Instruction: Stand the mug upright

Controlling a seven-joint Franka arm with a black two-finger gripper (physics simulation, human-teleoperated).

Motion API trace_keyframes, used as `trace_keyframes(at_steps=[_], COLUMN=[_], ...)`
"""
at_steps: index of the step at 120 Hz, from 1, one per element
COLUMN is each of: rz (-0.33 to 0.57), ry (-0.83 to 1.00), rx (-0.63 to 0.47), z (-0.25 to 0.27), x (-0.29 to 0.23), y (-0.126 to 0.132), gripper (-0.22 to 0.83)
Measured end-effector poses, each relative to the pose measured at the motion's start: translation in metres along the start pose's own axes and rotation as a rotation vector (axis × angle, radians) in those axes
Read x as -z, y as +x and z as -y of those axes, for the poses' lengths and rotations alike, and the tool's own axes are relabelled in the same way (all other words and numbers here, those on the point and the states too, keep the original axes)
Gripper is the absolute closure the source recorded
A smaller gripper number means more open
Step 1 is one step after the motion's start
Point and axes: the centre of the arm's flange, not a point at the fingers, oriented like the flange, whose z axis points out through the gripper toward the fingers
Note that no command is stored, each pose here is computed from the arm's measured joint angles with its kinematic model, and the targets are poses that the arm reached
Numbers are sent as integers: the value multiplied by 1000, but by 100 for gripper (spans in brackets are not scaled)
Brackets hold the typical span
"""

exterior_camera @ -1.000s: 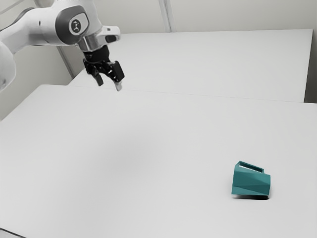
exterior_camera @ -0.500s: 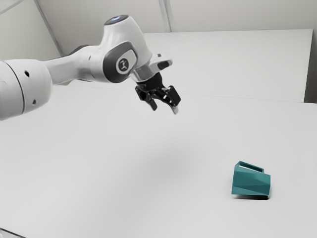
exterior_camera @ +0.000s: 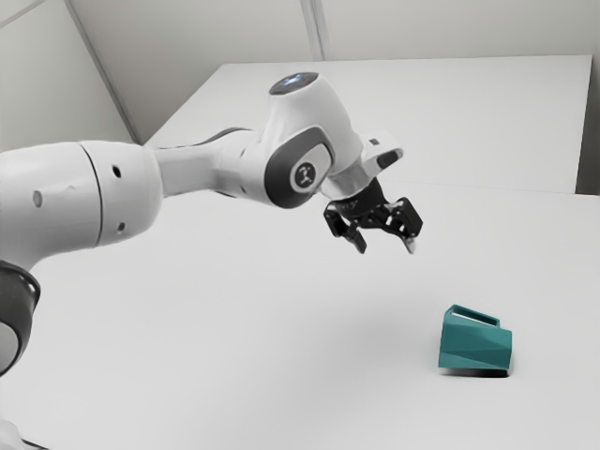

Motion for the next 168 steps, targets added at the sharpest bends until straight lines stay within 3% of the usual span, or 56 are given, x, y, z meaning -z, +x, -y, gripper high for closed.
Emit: trace_keyframes(at_steps=[34,76,106,143,168], rz=[29,73,46,-59,-117], ry=[-75,-83,-64,-107,-155], rx=[90,185,210,155,176], z=[-52,-42,-38,-63,-71], x=[-41,-74,-99,-98,-104], y=[-29,-71,-68,-65,-68], gripper=[0,1,1,1,2])
